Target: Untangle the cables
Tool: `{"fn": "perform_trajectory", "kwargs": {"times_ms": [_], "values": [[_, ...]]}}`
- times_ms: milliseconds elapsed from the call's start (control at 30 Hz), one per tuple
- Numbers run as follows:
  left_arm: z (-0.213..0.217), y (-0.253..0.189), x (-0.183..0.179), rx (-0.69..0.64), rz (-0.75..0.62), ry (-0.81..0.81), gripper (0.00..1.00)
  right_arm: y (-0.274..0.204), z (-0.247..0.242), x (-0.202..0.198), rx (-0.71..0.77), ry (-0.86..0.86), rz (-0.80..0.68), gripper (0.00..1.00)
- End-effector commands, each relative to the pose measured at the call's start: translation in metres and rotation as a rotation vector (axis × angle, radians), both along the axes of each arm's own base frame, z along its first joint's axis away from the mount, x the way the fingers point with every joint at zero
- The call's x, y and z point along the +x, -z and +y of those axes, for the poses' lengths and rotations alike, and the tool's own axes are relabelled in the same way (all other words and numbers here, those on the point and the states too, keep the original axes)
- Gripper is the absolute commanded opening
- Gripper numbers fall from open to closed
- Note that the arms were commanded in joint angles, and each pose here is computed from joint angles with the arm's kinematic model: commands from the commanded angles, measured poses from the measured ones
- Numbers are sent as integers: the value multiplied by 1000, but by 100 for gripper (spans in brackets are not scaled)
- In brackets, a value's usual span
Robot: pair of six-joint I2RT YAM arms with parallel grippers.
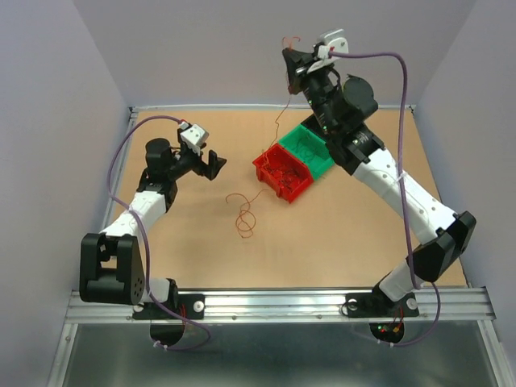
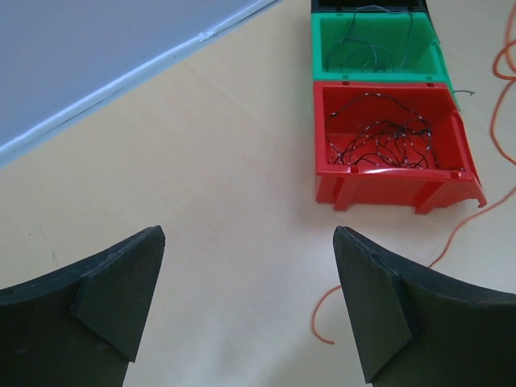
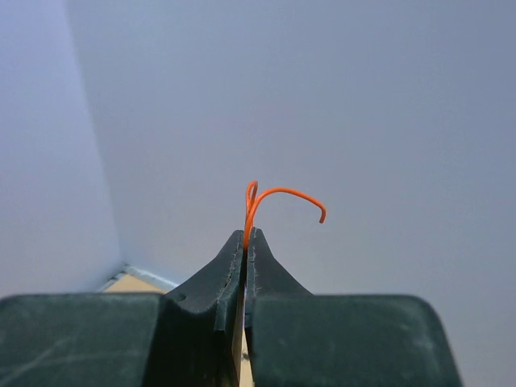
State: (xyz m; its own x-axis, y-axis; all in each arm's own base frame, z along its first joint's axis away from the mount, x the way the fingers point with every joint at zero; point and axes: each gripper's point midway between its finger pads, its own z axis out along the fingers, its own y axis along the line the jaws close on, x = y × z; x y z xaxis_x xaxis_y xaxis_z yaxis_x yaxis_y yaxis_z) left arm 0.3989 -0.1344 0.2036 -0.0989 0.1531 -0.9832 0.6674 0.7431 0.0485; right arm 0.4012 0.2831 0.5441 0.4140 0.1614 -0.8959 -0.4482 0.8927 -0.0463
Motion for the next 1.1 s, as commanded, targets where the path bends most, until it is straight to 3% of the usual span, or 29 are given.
{"fn": "perform_trajectory", "kwargs": {"times_ms": [0, 133, 333, 567, 767, 900, 1067], "values": [[-20, -20, -19, -33, -74, 160, 97, -35, -52, 27, 153, 63, -3, 1], [-41, -8, -33, -40, -50, 299, 98, -28, -68, 51, 177, 78, 20, 1], [-80, 32, -42, 1, 33, 404, 98, -18, -60, 50, 162, 25, 33, 1], [-114, 42, -59, 45, 46, 497, 96, -18, -66, 46, 143, 52, 12, 1], [-132, 54, -48, 67, 106, 475, 94, -26, -71, 47, 146, 84, -33, 1], [-145, 77, -28, 73, 217, 440, 89, -24, -70, 39, 143, 62, -58, 1], [-168, 120, -31, 154, 312, 442, 86, -4, -77, 29, 122, 74, -66, 1]]}}
